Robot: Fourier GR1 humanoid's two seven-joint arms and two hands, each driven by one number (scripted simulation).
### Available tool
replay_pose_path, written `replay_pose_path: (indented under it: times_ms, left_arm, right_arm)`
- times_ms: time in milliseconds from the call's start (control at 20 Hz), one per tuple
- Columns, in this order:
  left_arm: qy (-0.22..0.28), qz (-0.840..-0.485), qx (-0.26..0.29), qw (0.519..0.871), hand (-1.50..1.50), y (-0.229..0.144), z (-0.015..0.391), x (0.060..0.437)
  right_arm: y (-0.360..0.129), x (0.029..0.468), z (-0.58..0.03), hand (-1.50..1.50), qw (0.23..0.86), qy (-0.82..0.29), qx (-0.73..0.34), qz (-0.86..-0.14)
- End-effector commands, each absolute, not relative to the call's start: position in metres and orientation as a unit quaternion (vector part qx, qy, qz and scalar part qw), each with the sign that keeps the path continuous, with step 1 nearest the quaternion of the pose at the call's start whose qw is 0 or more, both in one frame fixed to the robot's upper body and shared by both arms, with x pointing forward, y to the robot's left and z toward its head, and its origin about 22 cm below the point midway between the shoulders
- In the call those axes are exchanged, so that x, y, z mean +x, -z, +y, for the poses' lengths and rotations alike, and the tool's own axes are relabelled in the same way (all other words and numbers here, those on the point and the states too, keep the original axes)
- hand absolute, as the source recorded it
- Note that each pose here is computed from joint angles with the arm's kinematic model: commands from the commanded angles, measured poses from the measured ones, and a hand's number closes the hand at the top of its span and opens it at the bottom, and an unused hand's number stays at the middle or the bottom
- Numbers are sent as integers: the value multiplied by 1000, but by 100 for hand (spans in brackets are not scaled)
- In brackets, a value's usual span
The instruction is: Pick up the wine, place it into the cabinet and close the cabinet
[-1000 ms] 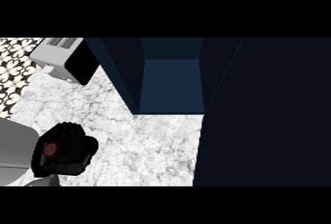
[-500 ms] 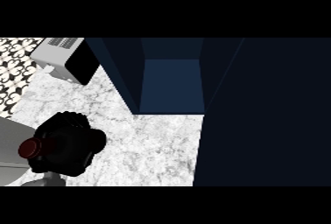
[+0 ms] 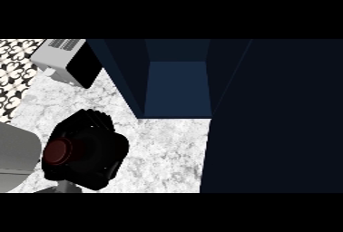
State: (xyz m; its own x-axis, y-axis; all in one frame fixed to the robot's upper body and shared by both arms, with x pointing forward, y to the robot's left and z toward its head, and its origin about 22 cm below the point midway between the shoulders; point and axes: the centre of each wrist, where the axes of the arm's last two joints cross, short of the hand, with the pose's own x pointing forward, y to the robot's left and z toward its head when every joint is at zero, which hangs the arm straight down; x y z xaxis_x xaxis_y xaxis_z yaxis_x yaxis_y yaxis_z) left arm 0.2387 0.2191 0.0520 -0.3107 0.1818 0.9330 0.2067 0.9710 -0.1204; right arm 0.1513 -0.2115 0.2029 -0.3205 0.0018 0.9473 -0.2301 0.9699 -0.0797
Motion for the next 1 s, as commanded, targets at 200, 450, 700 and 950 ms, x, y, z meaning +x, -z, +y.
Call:
replay_pose_path:
  times_ms: [200,450,700,950]
  left_arm:
    - [7,-805,-173,567,150,-102,147,228]
    - [14,-800,-171,575,150,-117,119,248]
    - [-2,-805,-159,572,150,-135,100,253]
    - [8,-815,-128,565,150,-137,75,273]
  right_arm:
    - [-209,133,-209,-150,556,-96,91,-821]
    - [-220,125,-218,-150,565,-106,90,-813]
    - [-203,132,-231,-150,558,-99,89,-819]
    - [-213,120,-230,-150,565,-109,81,-814]
